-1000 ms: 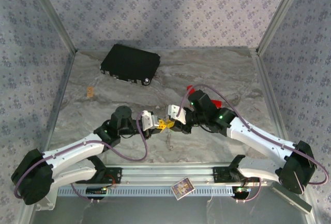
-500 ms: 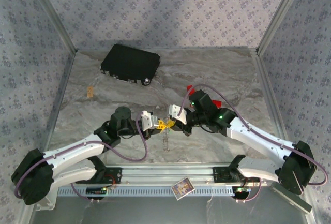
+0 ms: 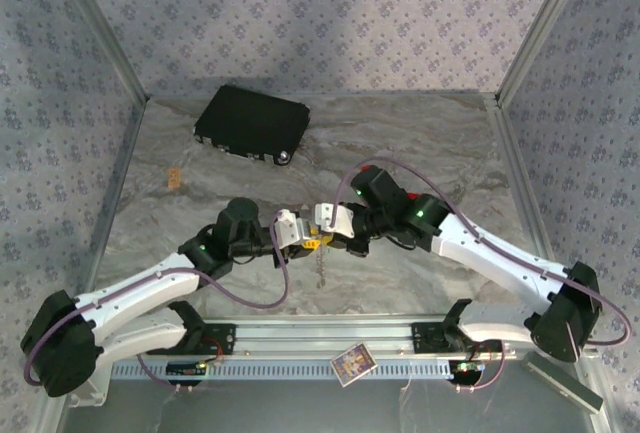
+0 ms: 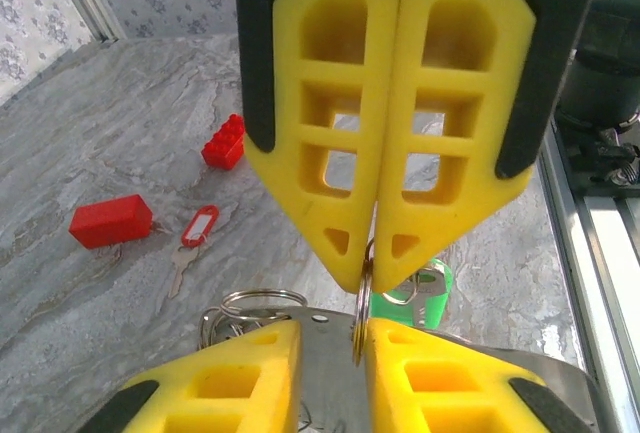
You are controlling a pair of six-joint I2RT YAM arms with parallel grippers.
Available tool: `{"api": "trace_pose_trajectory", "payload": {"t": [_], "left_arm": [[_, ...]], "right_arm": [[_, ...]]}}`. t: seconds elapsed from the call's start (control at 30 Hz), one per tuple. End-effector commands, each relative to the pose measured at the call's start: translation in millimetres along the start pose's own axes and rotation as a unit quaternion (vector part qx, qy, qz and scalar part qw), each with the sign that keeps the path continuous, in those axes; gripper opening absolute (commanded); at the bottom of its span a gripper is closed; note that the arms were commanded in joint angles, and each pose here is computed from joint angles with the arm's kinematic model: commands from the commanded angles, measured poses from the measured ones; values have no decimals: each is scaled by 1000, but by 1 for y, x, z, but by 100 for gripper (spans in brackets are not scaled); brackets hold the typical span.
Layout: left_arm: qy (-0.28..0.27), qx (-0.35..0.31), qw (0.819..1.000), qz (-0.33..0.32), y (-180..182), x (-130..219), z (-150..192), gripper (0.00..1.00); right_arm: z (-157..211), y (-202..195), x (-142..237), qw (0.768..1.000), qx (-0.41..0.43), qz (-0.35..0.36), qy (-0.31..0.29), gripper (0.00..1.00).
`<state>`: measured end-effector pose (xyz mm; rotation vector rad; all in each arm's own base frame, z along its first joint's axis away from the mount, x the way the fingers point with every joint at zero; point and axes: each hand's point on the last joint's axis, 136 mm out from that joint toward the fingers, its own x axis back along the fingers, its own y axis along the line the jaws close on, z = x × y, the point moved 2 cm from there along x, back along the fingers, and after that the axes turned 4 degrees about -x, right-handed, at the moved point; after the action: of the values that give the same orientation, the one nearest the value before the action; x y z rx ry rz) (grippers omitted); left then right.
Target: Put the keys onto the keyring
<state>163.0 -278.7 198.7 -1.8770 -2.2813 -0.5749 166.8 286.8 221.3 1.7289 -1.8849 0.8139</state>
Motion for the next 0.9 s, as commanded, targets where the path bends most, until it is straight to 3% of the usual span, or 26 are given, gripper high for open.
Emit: {"api": "trace_pose_trajectory", "payload": {"t": [0.0, 0.17, 0.47, 0.63, 0.67, 0.77, 0.87], "left_arm": [[-2, -17, 1000, 8, 0, 1, -10, 19], [-2, -20, 1000, 19, -2, -2, -10, 14], [-17, -24, 999, 27, -1, -4, -19, 19], [-21, -25, 999, 32, -4, -2, -20, 0], [-22, -25, 999, 32, -4, -2, -20, 0], [-37, -20, 999, 24, -4, 0, -20, 0], [-58, -13, 998, 16, -5, 1, -20, 0]], "right_arm": [[2, 2, 2, 999, 26, -1, 38, 0], [-9, 4, 1, 999, 35, -10, 27, 0], [-9, 6, -6, 999, 32, -20, 34, 0], [-8, 8, -6, 999, 24, -28, 27, 0], [-8, 6, -5, 999, 14, -25, 17, 0], [-8, -1, 5, 999, -14, -5, -36, 25], [-12, -3, 14, 994, -44, 7, -96, 31]]}}
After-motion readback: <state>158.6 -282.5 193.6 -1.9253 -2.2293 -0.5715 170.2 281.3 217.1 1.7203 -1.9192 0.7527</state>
